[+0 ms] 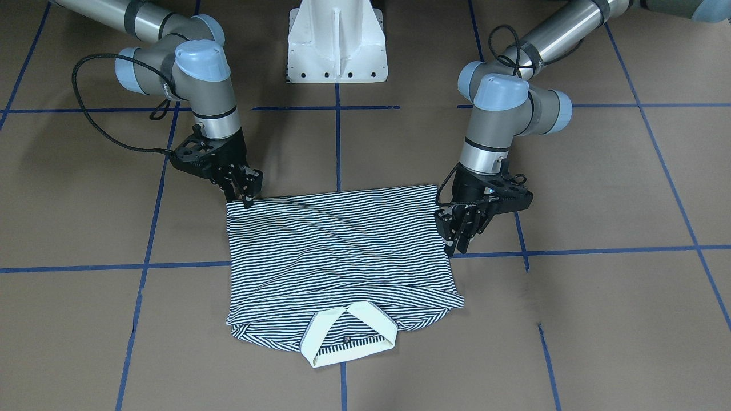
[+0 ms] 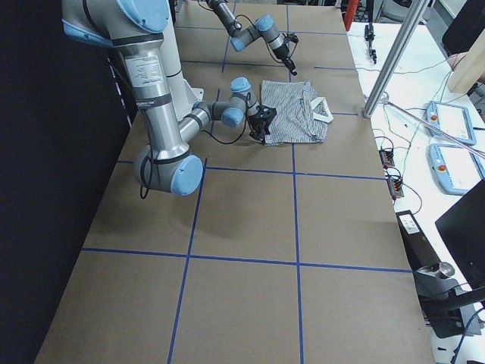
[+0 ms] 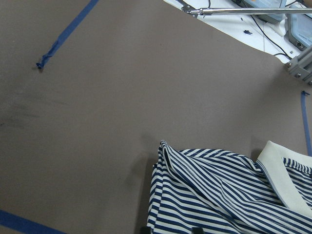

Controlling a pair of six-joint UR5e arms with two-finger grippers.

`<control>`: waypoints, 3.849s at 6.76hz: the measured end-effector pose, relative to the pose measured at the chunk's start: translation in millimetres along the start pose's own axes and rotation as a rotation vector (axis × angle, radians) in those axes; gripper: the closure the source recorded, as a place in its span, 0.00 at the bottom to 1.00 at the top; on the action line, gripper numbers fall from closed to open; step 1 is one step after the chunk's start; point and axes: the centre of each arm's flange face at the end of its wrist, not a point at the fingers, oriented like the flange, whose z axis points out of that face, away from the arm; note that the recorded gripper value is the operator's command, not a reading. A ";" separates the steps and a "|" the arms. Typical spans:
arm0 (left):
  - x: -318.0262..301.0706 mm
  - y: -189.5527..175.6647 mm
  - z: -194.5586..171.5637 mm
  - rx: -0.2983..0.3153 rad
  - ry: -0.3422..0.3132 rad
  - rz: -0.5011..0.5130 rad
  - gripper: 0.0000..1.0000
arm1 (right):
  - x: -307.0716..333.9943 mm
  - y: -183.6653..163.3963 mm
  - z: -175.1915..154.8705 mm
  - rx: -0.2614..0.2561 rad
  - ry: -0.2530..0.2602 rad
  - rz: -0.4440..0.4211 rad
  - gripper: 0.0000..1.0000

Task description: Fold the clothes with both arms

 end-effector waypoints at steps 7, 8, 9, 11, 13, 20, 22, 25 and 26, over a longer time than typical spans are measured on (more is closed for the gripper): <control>-5.0 9.1 6.3 0.013 -0.016 0.011 0.60 | 6.6 2.4 -7.2 -0.006 -0.007 -0.004 1.00; -5.0 10.0 6.5 0.012 -0.016 0.011 0.60 | 16.9 5.9 -28.4 -0.021 -0.029 -0.009 1.00; -4.4 10.6 6.4 0.011 -0.015 0.011 0.60 | 43.6 22.9 -59.9 -0.062 -0.048 -0.032 1.00; -1.7 11.0 4.3 0.008 -0.008 0.010 0.60 | 99.5 103.1 -125.3 -0.228 -0.052 -0.076 1.00; 6.0 12.1 -1.2 0.001 0.009 0.006 0.60 | 147.5 184.7 -186.1 -0.430 -0.016 -0.139 0.01; 37.1 178.8 -122.6 -0.270 -0.142 -0.072 0.47 | 68.4 59.0 -165.0 -0.079 -0.193 -0.003 0.00; 32.6 220.4 -117.8 -0.305 -0.219 -0.042 0.47 | 44.0 24.4 -145.1 -0.052 -0.190 0.002 0.00; 41.4 235.5 -101.2 -0.305 -0.240 -0.033 1.00 | 35.1 13.2 -131.3 -0.030 -0.186 -0.017 0.00; 43.4 233.4 -100.1 -0.301 -0.239 -0.038 1.00 | 34.9 12.7 -130.4 -0.028 -0.185 -0.018 0.00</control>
